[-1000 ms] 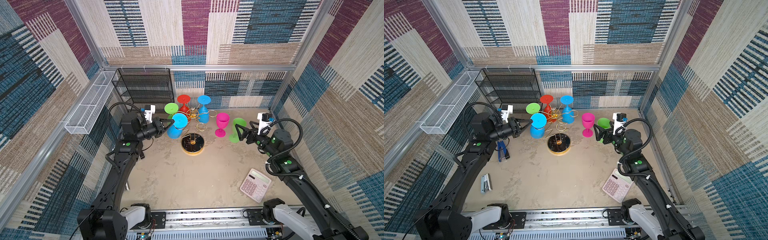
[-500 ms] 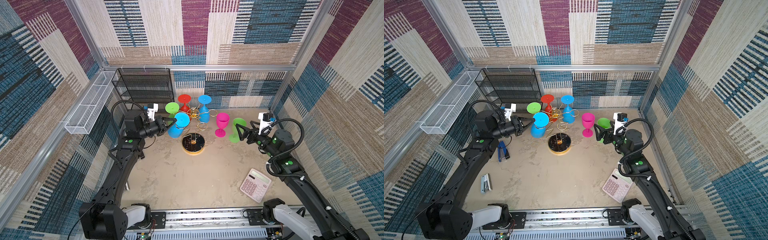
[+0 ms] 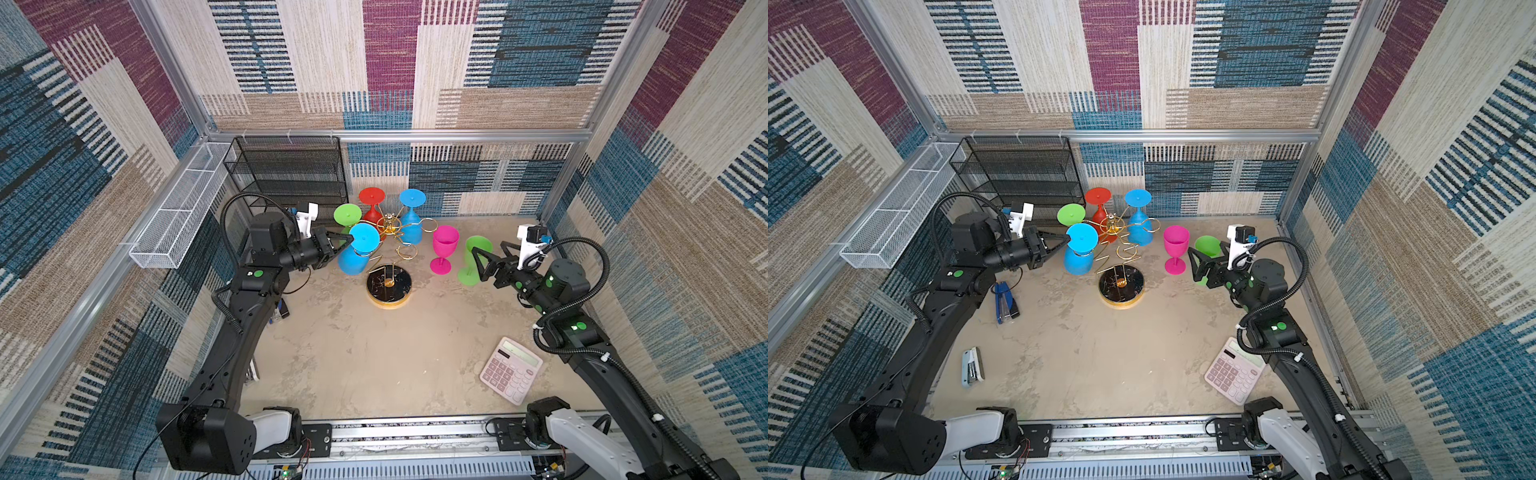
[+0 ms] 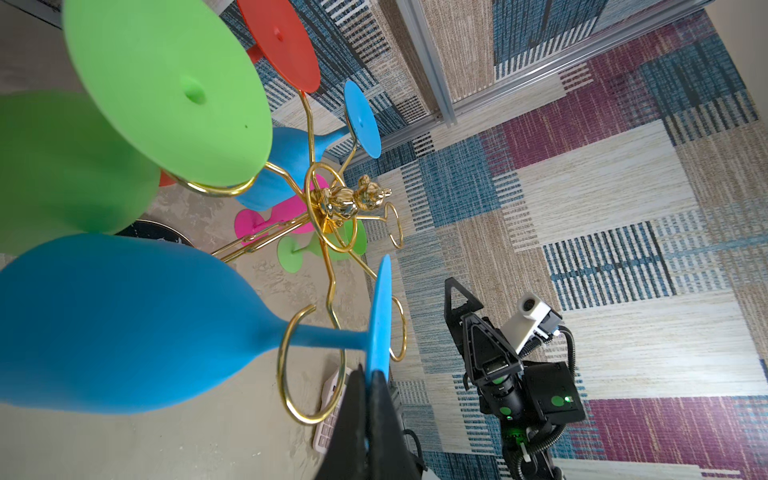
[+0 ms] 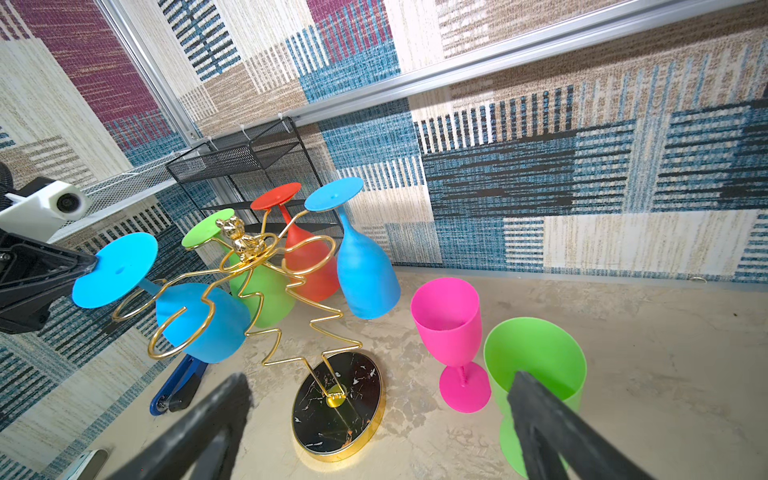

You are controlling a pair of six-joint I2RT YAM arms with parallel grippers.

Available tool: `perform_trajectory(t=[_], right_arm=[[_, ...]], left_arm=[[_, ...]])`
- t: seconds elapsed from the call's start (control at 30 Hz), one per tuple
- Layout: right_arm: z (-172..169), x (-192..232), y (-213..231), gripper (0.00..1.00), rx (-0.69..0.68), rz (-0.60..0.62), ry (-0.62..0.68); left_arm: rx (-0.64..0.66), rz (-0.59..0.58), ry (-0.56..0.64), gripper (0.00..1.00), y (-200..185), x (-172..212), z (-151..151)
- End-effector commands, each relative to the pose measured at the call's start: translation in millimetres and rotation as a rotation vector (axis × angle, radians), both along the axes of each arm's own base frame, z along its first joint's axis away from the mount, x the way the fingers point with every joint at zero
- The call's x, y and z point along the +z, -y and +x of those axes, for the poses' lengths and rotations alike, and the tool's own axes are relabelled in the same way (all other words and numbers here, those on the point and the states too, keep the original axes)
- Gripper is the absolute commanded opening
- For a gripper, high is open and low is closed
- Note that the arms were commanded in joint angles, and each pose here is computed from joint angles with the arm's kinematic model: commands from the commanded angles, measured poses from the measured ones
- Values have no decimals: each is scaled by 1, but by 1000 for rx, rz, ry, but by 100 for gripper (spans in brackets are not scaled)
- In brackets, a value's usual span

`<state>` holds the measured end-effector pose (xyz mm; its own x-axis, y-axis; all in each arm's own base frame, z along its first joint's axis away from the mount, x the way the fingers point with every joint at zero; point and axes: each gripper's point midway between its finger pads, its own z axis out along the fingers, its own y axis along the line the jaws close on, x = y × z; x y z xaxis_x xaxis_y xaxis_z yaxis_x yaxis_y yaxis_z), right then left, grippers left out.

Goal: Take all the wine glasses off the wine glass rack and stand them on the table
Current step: 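Close the left gripper on the blue glass foot, then pull the blue glass along its rack arm with the left gripper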

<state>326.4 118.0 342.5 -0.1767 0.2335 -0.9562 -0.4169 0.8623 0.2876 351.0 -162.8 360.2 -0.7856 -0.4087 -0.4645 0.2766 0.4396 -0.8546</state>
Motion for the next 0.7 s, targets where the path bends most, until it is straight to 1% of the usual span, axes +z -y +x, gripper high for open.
perform_trajectory(t=[0.0,0.37,0.67], right_arm=[[-1,9,-2,99,15,26,17],[-1,9,-4,99,22,31,13],[-2,11,-4,99,22,35,14]], left_arm=[[6,68,4,0,-2,-8,-3],[32,139,27,0,-4,-5,-8],[47,161,65,0,-1,8,-12]])
